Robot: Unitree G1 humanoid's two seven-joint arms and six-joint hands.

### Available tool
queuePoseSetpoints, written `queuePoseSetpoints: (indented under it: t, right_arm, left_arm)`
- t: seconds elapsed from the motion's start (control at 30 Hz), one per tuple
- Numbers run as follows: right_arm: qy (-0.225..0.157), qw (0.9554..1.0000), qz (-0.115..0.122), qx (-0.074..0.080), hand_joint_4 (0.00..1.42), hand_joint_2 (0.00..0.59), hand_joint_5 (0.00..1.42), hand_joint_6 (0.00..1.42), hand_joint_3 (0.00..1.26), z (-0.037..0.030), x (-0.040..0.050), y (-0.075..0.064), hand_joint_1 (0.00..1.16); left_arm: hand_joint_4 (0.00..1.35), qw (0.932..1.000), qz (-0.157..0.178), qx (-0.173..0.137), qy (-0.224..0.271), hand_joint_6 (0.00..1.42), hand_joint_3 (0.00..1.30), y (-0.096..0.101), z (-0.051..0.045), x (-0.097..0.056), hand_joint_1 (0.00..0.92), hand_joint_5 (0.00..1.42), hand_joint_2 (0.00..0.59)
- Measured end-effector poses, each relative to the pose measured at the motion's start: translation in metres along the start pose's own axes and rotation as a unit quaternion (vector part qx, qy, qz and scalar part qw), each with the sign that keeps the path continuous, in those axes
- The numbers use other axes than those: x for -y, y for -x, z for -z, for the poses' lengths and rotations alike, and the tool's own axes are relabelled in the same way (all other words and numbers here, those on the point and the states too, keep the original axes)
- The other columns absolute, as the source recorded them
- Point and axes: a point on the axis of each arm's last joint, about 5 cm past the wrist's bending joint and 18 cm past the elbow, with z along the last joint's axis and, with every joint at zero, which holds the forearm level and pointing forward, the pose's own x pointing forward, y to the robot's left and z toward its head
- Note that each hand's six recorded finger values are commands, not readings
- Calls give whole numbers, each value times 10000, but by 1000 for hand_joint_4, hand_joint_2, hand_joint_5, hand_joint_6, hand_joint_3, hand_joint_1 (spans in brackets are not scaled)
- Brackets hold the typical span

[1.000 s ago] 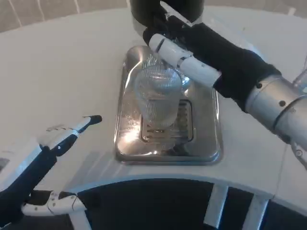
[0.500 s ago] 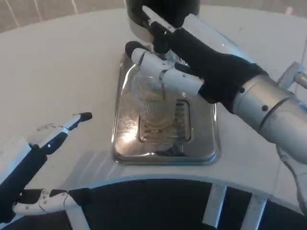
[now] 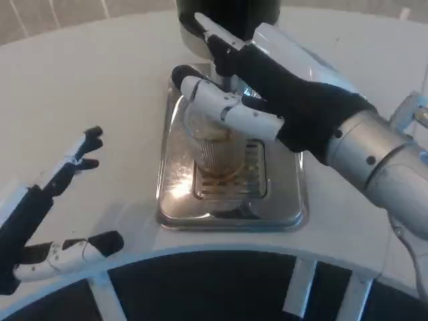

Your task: Grasp the cup under the faucet to collect the drink, then remove the cup.

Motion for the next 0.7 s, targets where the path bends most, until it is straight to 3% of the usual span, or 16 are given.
queuePoseSetpoints:
  t: [0.53, 0.7]
  right_arm:
    - [-10, 10000, 42, -69, 0, 460, 0, 0, 0, 5, 19, 54, 0]
    - [-14, 10000, 54, -82, 0, 461, 0, 0, 0, 9, 26, 58, 0]
  left_arm:
    - [0, 9987, 24, -30, 515, 141, 0, -272, -138, 316, 214, 191, 35]
    - [0, 9982, -121, 62, 585, 124, 0, -351, -178, 394, 285, 210, 35]
